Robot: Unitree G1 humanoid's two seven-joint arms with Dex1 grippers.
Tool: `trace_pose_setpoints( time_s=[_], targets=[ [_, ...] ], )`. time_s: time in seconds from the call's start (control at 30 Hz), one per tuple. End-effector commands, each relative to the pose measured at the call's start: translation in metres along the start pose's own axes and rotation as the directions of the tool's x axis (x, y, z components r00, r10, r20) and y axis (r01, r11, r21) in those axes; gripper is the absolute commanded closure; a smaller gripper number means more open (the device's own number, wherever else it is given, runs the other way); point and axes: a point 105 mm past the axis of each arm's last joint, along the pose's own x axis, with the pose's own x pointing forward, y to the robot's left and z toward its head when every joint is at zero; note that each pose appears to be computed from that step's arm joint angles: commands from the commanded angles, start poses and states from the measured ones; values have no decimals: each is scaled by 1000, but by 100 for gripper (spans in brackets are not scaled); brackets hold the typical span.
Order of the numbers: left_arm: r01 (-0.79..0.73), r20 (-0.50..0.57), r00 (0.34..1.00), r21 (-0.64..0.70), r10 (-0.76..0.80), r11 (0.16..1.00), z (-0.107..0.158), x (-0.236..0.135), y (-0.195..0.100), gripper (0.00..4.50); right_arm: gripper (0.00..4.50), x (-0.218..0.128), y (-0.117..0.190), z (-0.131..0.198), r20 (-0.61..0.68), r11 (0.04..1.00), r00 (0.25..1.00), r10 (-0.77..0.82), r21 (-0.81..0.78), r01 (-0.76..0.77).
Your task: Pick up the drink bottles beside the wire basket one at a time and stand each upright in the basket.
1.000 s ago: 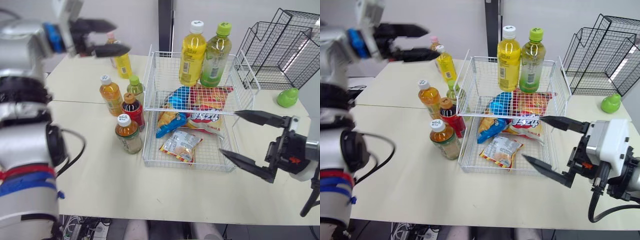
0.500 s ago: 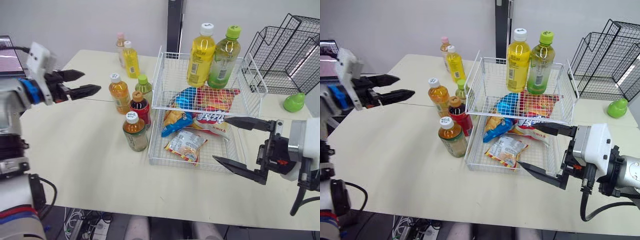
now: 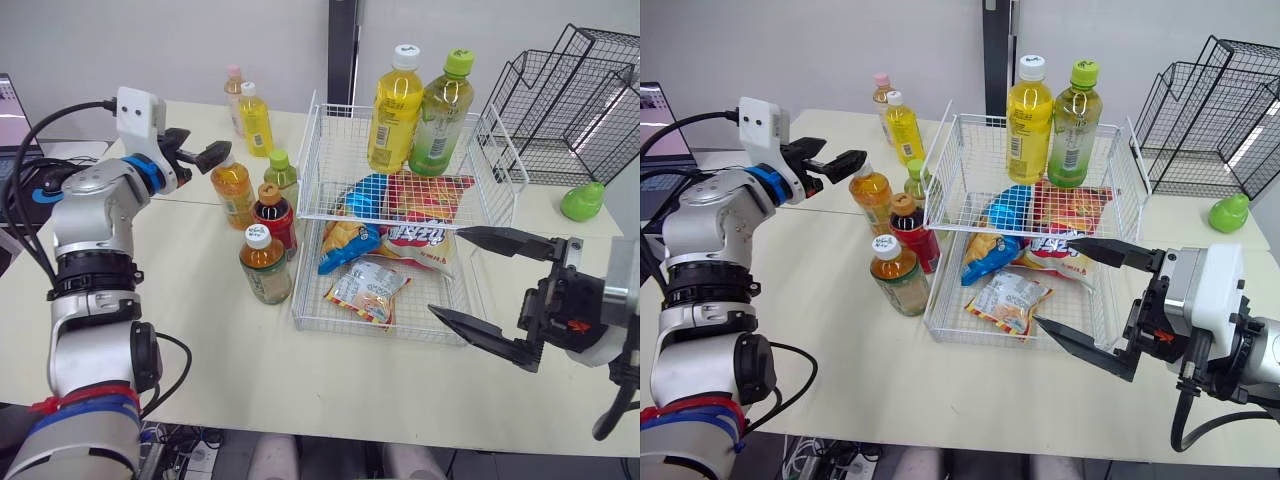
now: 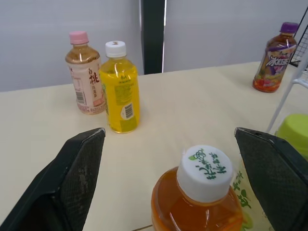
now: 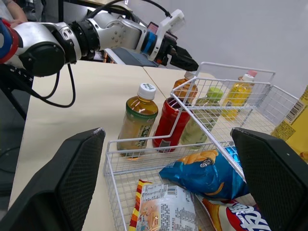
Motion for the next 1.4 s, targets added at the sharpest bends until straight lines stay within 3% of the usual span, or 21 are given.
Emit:
trace_pose_setpoints(
  time_s=[0.03, 0.27, 0.63, 0.93, 1.4],
  targets=[
    [-8, 24, 1000, 30, 8, 1000, 16, 5, -1, 1, 0, 0, 4, 10, 20, 999, 1000, 4, -33, -4],
    [-7, -1, 1000, 41, 7, 999, 9, 11, -3, 1, 0, 0, 5, 12, 23, 1000, 1000, 5, -24, -5],
    [15, -12, 1000, 48, -15, 999, 5, 9, -5, 314, 0, 0, 4, 12, 32, 1000, 999, -3, -28, 4],
    [72, -14, 997, 135, -70, 988, 22, -8, -3, 314, 0, -2, -7, 10, 23, 996, 998, -63, -60, 64],
    [130, 25, 989, 299, -143, 945, 113, -36, 2, 314, 0, -14, -38, 7, -6, 969, 975, -224, -105, 222]
  ],
)
